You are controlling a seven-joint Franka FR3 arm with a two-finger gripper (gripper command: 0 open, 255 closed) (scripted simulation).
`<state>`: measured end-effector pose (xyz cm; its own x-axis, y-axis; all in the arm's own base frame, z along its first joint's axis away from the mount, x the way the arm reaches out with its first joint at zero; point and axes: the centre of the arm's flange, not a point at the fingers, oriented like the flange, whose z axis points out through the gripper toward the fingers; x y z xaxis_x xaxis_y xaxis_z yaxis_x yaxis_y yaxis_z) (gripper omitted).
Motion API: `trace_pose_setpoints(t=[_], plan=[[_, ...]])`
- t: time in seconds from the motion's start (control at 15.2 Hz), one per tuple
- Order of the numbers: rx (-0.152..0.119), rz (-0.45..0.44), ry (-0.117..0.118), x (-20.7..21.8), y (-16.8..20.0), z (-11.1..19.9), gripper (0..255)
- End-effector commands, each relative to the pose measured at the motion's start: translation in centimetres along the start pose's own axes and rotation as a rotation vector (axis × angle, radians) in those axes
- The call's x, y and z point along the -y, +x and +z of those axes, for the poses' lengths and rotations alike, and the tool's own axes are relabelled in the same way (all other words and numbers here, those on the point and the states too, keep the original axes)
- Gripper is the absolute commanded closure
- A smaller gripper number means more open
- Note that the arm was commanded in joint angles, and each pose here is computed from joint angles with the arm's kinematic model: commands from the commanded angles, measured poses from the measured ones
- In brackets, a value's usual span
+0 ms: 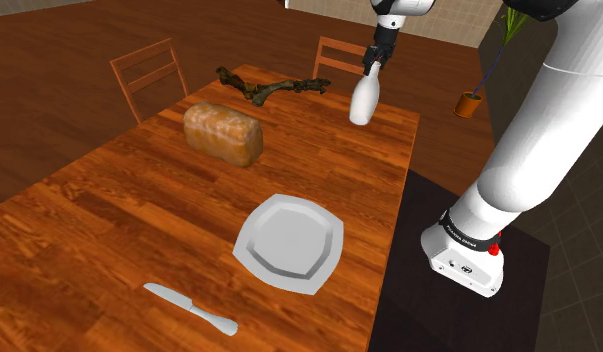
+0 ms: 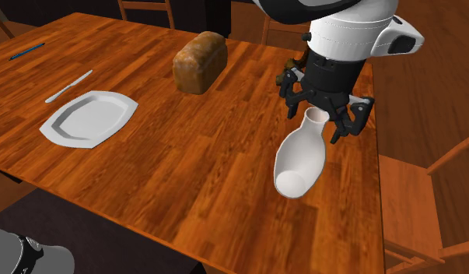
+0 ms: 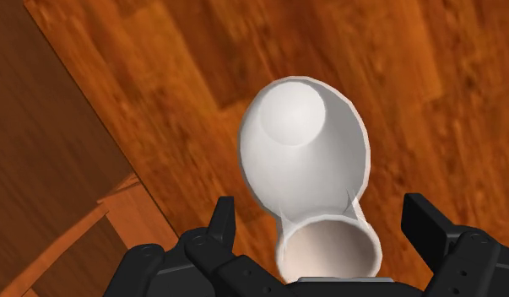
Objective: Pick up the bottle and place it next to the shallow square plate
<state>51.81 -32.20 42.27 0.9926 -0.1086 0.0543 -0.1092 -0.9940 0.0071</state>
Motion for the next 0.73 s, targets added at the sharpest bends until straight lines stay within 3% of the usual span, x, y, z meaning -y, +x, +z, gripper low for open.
trace_pose_setpoints(t=[0.0,0.13,0.2,0.66], plan=[[0.0,0.0,0.0,-0.01,0.01,0.02,0],[0.0,0.0,0.0,0.0,0.01,0.01,0],[0.0,0.0,0.0,0.0,0.01,0.01,255],[0.0,0.0,0.0,0.0,0.01,0.01,255]])
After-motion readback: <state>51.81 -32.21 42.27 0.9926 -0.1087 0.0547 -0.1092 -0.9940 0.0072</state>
